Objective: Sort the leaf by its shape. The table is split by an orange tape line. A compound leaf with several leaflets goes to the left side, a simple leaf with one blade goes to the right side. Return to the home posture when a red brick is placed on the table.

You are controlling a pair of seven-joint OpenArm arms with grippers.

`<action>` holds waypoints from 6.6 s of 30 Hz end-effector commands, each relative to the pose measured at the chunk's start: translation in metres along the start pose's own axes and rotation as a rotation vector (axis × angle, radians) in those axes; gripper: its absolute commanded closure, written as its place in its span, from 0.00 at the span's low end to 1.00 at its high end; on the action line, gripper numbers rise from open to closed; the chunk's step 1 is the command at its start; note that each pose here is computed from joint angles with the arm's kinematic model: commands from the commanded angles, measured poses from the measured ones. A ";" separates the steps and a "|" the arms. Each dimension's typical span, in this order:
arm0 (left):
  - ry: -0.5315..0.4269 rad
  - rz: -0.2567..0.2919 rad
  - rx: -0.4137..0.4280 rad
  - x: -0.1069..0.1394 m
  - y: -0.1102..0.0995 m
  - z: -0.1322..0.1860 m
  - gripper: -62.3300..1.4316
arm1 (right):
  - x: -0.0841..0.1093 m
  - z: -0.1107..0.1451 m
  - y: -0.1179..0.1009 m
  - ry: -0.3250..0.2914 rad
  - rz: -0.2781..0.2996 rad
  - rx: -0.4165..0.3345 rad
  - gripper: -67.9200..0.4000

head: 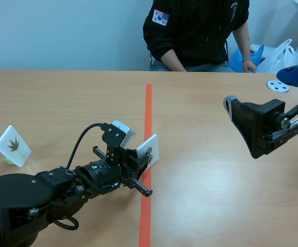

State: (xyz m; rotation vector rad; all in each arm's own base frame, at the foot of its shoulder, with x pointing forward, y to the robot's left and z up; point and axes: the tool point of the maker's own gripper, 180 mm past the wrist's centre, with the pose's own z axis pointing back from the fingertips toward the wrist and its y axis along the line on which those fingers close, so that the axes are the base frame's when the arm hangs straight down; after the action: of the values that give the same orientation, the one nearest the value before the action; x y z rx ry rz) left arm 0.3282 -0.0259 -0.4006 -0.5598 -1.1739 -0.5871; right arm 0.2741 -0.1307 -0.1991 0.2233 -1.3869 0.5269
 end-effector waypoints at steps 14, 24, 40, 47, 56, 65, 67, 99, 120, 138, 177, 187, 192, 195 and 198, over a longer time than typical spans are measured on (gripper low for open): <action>-0.067 0.035 0.152 0.015 0.037 0.007 0.89 | 0.007 0.000 -0.005 -0.027 0.001 -0.011 0.00; -0.094 0.053 0.404 0.012 0.119 0.067 0.89 | 0.007 0.000 -0.005 -0.027 0.001 -0.010 0.00; -0.011 0.007 0.641 -0.017 0.190 0.170 0.89 | 0.012 -0.002 -0.007 -0.040 0.010 -0.014 0.00; -0.003 -0.001 0.675 -0.019 0.194 0.177 0.89 | 0.012 -0.002 -0.007 -0.041 0.010 -0.014 0.00; -0.007 -0.001 0.668 -0.017 0.193 0.175 0.37 | 0.012 -0.002 -0.007 -0.041 0.010 -0.014 0.00; -0.033 0.008 0.620 -0.010 0.184 0.167 0.18 | 0.012 -0.002 -0.007 -0.041 0.010 -0.014 0.00; -0.046 0.004 0.607 -0.005 0.180 0.165 0.18 | 0.012 -0.002 -0.007 -0.041 0.010 -0.014 0.00; -0.415 -0.194 0.216 0.191 0.019 0.211 0.18 | 0.012 -0.002 -0.007 -0.041 0.010 -0.014 0.00; -0.405 -0.192 0.219 0.189 0.020 0.210 0.18 | 0.012 -0.002 -0.007 -0.041 0.010 -0.014 0.00; -0.405 -0.192 0.219 0.189 0.020 0.210 0.18 | 0.012 -0.002 -0.007 -0.041 0.010 -0.014 0.00; -0.404 -0.193 0.219 0.189 0.020 0.210 0.18 | -0.075 -0.016 -0.044 0.191 -0.019 0.010 0.00; -0.404 -0.193 0.220 0.188 0.020 0.210 0.18 | -0.113 -0.055 0.002 0.273 0.026 0.286 0.00; -0.404 -0.193 0.220 0.188 0.020 0.210 0.18 | -0.122 -0.075 0.023 0.285 0.110 0.369 0.00; -0.404 -0.193 0.220 0.188 0.020 0.210 0.18 | -0.125 -0.088 0.038 0.281 0.119 0.411 0.00; -0.404 -0.193 0.220 0.188 0.020 0.210 0.18 | -0.130 -0.101 0.054 0.277 0.117 0.442 0.00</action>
State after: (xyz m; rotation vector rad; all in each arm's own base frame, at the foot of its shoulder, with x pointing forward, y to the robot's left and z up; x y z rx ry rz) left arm 0.2504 0.1073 -0.1691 -0.3781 -1.6379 -0.5239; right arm 0.3136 -0.0722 -0.3656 0.4035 -0.9504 0.9348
